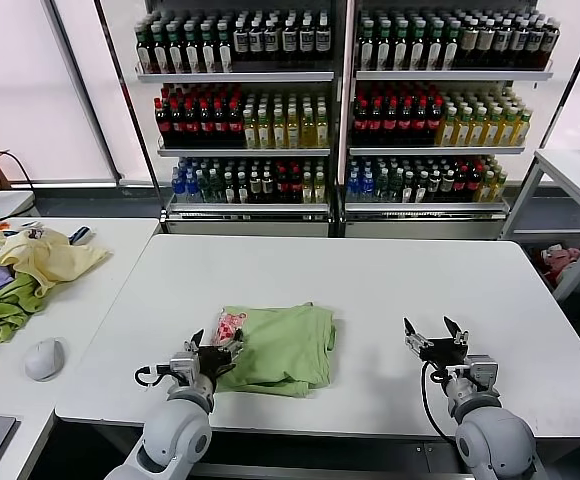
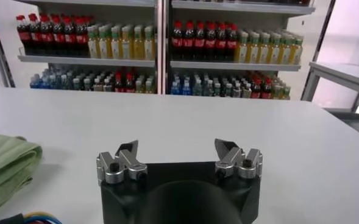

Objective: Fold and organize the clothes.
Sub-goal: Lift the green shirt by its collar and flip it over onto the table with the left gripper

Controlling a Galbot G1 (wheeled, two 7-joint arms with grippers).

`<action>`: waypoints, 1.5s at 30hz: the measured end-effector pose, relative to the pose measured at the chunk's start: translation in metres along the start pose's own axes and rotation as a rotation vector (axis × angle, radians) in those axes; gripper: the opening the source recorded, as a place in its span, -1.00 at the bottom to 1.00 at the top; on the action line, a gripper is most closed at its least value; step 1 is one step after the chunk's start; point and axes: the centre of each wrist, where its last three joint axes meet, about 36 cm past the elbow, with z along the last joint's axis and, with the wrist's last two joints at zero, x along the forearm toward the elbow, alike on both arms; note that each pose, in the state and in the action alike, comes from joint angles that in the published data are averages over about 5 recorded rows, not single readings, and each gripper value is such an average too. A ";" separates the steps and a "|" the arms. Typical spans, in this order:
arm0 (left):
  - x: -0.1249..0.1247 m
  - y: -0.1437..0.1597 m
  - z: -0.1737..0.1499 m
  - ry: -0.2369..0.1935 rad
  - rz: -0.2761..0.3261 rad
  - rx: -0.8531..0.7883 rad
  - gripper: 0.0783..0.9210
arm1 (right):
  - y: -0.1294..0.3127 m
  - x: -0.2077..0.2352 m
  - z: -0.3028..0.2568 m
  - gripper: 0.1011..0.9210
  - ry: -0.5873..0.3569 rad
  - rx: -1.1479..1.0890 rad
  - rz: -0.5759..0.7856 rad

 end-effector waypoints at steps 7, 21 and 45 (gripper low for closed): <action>-0.002 0.000 0.008 0.041 -0.015 -0.035 0.18 | 0.001 -0.001 -0.001 0.76 -0.004 -0.003 0.000; -0.010 0.014 0.004 0.110 0.046 0.096 -0.77 | 0.001 -0.003 -0.003 0.76 -0.008 -0.004 0.003; 0.034 0.188 -0.106 -0.032 0.033 0.579 -0.91 | 0.003 -0.002 -0.012 0.76 -0.039 -0.020 -0.008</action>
